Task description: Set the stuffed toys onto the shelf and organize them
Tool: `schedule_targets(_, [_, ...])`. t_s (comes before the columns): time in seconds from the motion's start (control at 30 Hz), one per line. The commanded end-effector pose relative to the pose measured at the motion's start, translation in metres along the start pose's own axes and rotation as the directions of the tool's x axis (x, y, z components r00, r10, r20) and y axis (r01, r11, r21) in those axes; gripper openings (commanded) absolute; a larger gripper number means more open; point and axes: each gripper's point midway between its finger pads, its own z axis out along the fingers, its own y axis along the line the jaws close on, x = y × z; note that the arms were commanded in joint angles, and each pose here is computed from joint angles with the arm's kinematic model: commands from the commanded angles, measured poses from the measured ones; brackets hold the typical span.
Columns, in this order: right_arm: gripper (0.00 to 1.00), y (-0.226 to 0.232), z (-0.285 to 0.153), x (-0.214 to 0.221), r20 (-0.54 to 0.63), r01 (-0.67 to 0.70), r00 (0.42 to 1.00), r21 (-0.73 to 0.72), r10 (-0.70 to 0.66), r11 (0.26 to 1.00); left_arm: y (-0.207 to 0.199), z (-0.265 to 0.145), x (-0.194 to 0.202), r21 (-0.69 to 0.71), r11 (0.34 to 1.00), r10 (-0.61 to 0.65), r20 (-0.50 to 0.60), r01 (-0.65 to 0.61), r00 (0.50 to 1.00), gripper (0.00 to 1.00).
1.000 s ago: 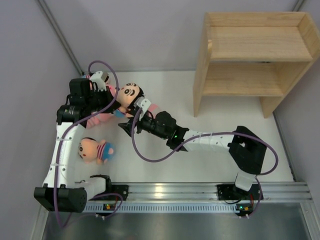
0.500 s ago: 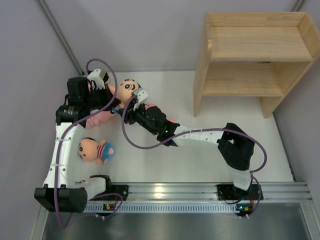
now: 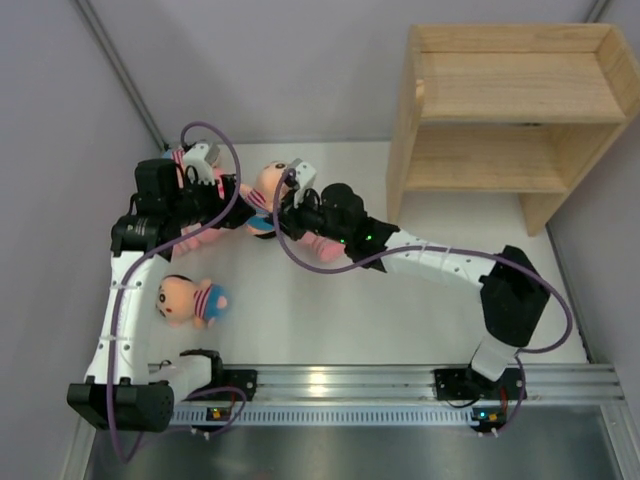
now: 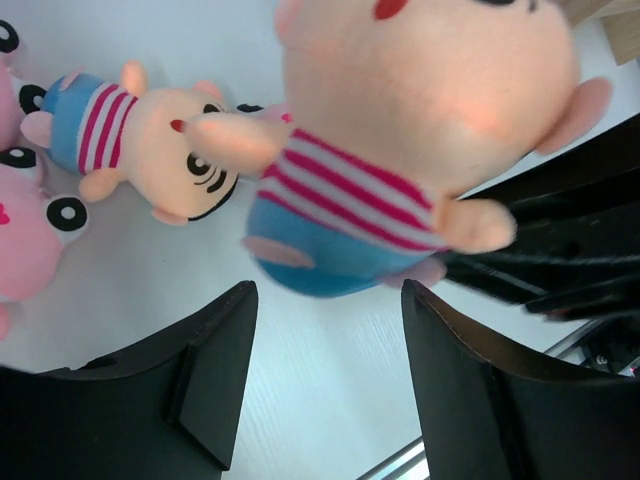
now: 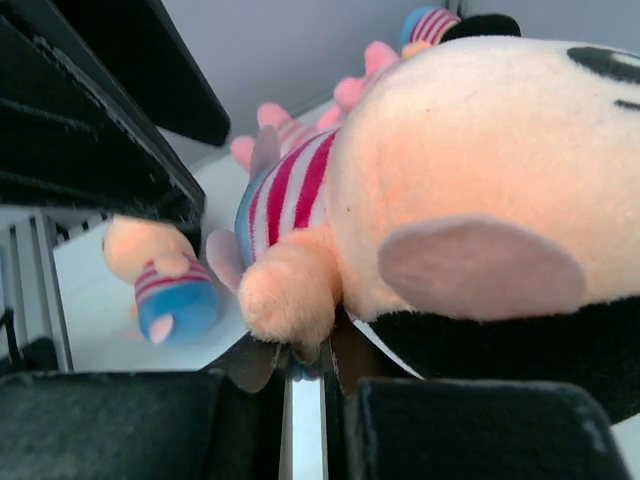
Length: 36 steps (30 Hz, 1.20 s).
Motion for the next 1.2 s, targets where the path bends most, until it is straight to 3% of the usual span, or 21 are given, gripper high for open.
schedule_targets(0.0, [0.0, 0.006, -0.051, -0.01, -0.144, 0.097, 0.982, -0.149, -0.119, 0.984, 0.0, -0.015, -0.012, -0.045, 0.997, 0.065, 0.037, -0.063, 0.997, 0.65])
schedule_targets(0.1, [0.0, -0.009, -0.086, -0.003, -0.239, 0.231, 0.936, -0.132, -0.257, 0.964, 0.01, -0.018, -0.018, -0.111, 0.991, 0.087, 0.046, -0.081, 0.995, 0.65])
schedule_targets(0.23, [0.0, -0.017, -0.126, -0.048, -0.209, 0.282, 0.927, -0.161, -0.312, 0.946, 0.01, -0.024, -0.024, -0.132, 0.987, 0.1, 0.06, -0.092, 0.993, 0.66])
schedule_targets(0.43, [0.0, -0.03, -0.168, -0.143, -0.079, 0.421, 0.899, -0.119, -0.432, 0.899, -0.012, -0.041, -0.034, -0.068, 0.989, 0.138, 0.085, -0.132, 0.987, 0.68])
schedule_targets(0.7, [0.0, -0.025, -0.217, -0.243, 0.075, 0.529, 0.848, -0.178, -0.524, 0.83, -0.008, -0.037, -0.031, -0.072, 0.985, 0.161, 0.07, -0.156, 0.985, 0.69])
schedule_targets(0.8, [0.0, -0.051, -0.234, -0.273, 0.116, 0.524, 0.851, -0.131, -0.512, 0.841, -0.006, -0.036, -0.03, -0.078, 0.985, 0.161, 0.064, -0.156, 0.985, 0.69])
schedule_targets(0.9, [0.0, -0.111, -0.259, -0.289, 0.125, 0.475, 0.875, -0.034, -0.468, 0.879, -0.004, -0.034, -0.026, -0.08, 0.984, 0.162, 0.055, -0.157, 0.985, 0.69])
schedule_targets(1.07, [0.0, -0.162, -0.291, -0.298, 0.189, 0.315, 0.936, -0.072, -0.298, 0.946, 0.001, -0.029, -0.017, -0.08, 0.986, 0.148, 0.028, -0.146, 0.989, 0.69])
schedule_targets(1.1, [0.0, -0.184, -0.299, -0.289, 0.176, 0.175, 0.971, -0.071, -0.16, 0.982, 0.001, -0.028, -0.015, -0.078, 0.987, 0.145, 0.024, -0.142, 0.989, 0.69])
schedule_targets(1.13, [0.01, -0.185, -0.305, -0.296, 0.199, 0.247, 0.954, -0.094, -0.225, 0.965, 0.0, -0.027, -0.013, -0.07, 0.988, 0.141, 0.02, -0.139, 0.99, 0.69])
schedule_targets(1.17, [0.01, -0.192, -0.308, -0.294, 0.192, 0.222, 0.961, -0.105, -0.199, 0.969, 0.0, -0.026, -0.01, -0.065, 0.988, 0.138, 0.012, -0.137, 0.99, 0.69])
